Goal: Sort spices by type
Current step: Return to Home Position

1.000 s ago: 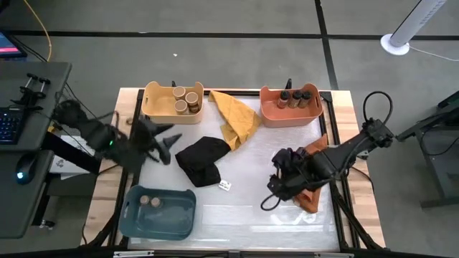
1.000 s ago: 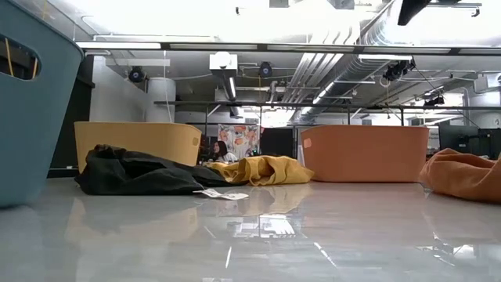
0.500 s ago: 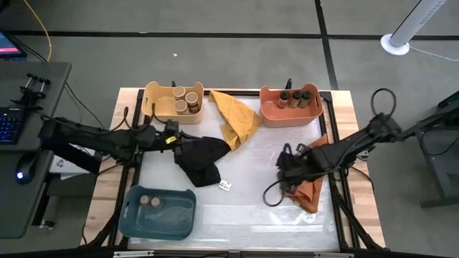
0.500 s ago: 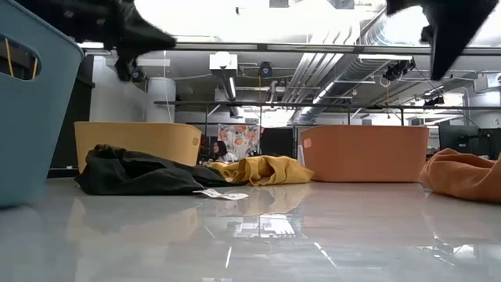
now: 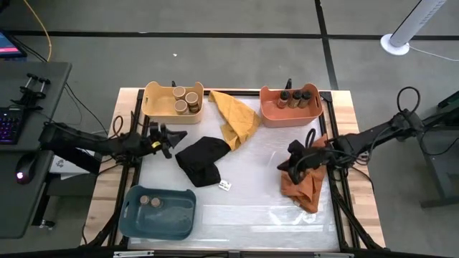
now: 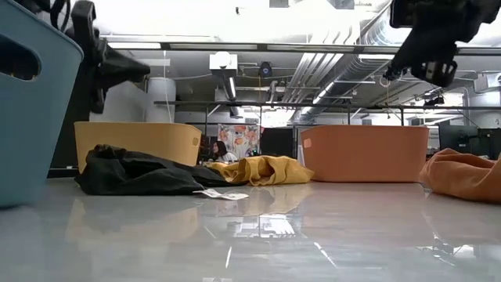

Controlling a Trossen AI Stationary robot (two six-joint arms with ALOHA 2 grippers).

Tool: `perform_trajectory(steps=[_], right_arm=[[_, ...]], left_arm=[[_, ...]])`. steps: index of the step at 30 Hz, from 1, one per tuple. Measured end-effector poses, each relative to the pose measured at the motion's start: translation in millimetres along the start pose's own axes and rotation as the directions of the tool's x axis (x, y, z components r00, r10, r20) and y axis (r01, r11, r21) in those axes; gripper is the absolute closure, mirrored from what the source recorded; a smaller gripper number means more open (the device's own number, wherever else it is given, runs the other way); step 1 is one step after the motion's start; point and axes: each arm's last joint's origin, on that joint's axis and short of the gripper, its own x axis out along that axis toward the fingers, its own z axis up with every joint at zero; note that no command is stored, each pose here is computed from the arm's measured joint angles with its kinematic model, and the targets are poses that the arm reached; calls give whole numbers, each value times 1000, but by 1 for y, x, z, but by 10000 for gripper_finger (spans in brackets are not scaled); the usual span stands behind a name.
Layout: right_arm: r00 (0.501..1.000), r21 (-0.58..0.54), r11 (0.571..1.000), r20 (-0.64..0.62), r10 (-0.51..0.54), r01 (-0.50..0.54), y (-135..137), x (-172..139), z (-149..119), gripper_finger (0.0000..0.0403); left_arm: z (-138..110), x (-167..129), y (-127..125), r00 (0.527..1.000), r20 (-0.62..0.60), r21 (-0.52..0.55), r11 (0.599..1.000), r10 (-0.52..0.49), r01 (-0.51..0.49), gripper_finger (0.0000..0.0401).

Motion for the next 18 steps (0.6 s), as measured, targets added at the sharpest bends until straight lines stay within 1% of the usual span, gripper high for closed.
perform_trajectory(steps=[2,6,8,11,15,17,18], right_arm=[[1000,-38,999,11,10,-10,-2,-2,2,400],[1000,-104,994,-13,24,-25,-7,-13,2,402],[1000,-109,994,-19,18,-20,-12,-22,1,401],[999,-107,994,-1,34,-34,-16,-34,0,402],[990,-158,985,110,85,-67,-14,-42,6,402],[968,-170,978,202,151,-117,-16,-34,7,402],[948,-174,972,248,201,-160,-18,-28,7,402]], left_arm=[[-8,-4,7,1000,-19,-16,1000,14,-14,401],[-15,-6,13,992,-104,-4,997,74,-74,401],[-18,-7,15,987,-130,-19,995,93,-96,401],[-17,-7,15,988,-124,-83,992,87,-98,401],[-17,-7,15,988,-128,-88,991,85,-97,401],[-18,-7,14,988,-144,-89,993,64,-77,400],[-18,-7,14,987,-152,-90,994,54,-69,400]])
